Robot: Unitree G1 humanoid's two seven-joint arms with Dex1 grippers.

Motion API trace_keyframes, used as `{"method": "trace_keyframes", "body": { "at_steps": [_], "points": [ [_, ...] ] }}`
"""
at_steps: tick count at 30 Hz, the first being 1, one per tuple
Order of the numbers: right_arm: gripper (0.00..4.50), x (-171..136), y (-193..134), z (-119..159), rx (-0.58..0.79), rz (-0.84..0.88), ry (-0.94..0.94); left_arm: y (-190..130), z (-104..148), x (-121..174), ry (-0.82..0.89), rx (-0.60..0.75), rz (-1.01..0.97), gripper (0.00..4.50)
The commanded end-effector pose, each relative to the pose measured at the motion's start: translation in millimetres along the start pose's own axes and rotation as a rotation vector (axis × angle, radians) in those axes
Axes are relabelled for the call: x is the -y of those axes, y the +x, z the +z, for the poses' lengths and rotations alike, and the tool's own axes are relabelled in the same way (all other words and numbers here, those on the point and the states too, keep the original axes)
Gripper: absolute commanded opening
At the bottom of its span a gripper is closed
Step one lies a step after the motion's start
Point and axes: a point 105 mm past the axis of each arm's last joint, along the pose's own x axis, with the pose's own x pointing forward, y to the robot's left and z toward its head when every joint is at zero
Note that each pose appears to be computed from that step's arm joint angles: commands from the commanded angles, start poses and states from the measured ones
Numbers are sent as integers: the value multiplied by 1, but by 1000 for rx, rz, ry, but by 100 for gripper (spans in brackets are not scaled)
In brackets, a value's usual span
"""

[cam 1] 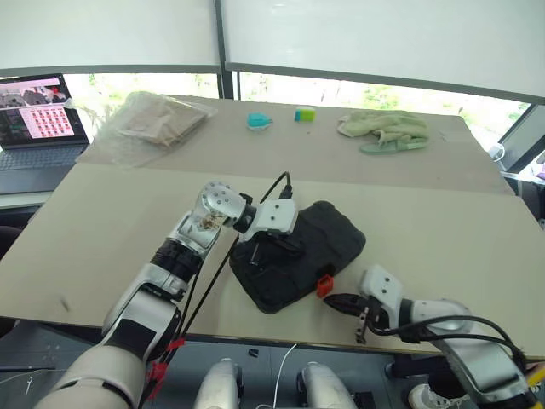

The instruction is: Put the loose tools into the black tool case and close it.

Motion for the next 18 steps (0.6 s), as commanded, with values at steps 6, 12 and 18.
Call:
{"method": "trace_keyframes", "body": {
  "at_steps": [6,12,18],
  "points": [
    [0,14,-6,50,250,-109,-45,6,-19,14,-41,-73,-62,9],
    [0,6,-14,61,292,-88,-46,12,-19,13,-39,-69,-64,9],
    [0,3,-16,55,244,-72,-48,12,-19,13,-38,-68,-67,9]
  ]
}}
